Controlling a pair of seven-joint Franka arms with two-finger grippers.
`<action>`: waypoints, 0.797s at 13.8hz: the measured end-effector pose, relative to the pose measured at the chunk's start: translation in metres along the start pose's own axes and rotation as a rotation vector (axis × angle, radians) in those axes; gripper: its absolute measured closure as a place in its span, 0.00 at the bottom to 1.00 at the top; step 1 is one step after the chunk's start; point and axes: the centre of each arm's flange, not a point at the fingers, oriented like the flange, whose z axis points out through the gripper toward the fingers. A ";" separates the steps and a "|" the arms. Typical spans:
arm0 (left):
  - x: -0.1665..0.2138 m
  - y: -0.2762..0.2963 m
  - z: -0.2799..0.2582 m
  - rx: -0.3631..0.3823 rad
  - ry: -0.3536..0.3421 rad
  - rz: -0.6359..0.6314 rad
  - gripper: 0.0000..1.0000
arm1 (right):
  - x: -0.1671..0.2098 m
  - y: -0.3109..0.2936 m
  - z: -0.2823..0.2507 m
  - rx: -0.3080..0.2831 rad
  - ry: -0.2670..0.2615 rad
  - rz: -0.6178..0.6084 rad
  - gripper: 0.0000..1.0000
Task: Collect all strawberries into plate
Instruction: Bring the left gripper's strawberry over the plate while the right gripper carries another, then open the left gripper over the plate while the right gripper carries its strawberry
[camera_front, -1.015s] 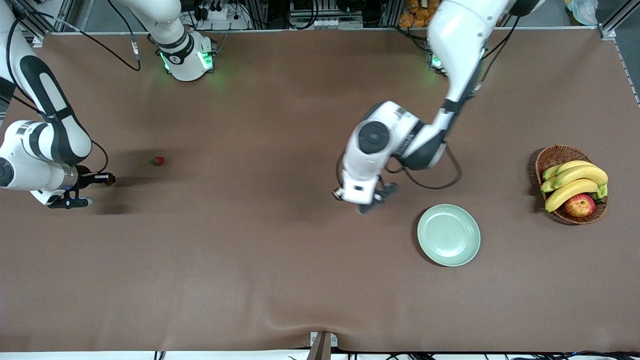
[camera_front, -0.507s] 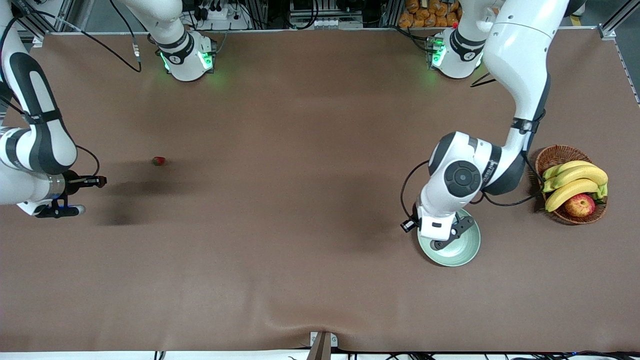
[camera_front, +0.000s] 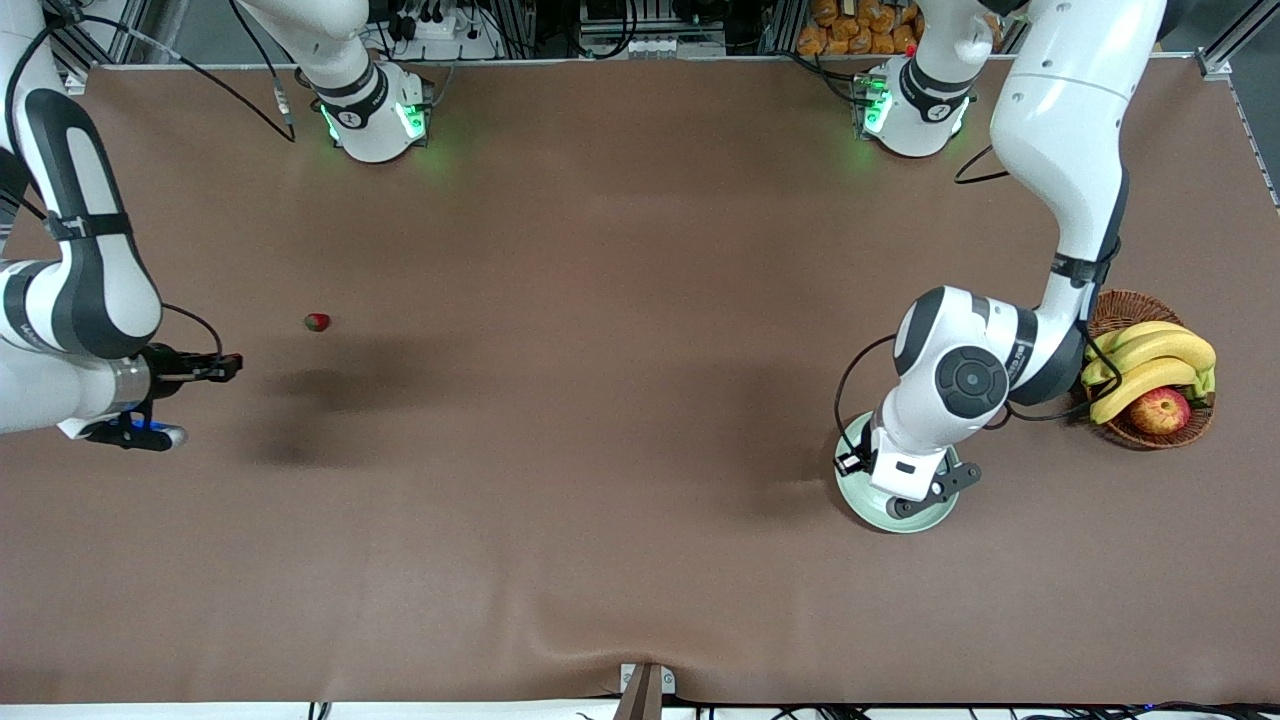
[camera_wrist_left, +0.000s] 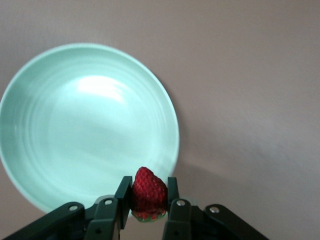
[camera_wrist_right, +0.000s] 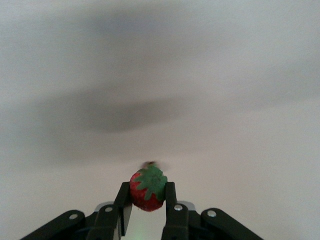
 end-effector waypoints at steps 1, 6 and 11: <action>0.005 -0.007 0.011 0.019 0.011 0.021 0.67 | -0.003 -0.018 -0.002 0.018 -0.006 0.030 0.69; 0.029 -0.044 0.030 0.058 0.013 0.114 0.67 | -0.023 -0.115 -0.005 0.076 -0.043 0.180 0.69; 0.026 -0.045 0.042 0.063 -0.004 0.129 0.63 | -0.050 -0.237 0.004 0.098 -0.010 0.342 0.69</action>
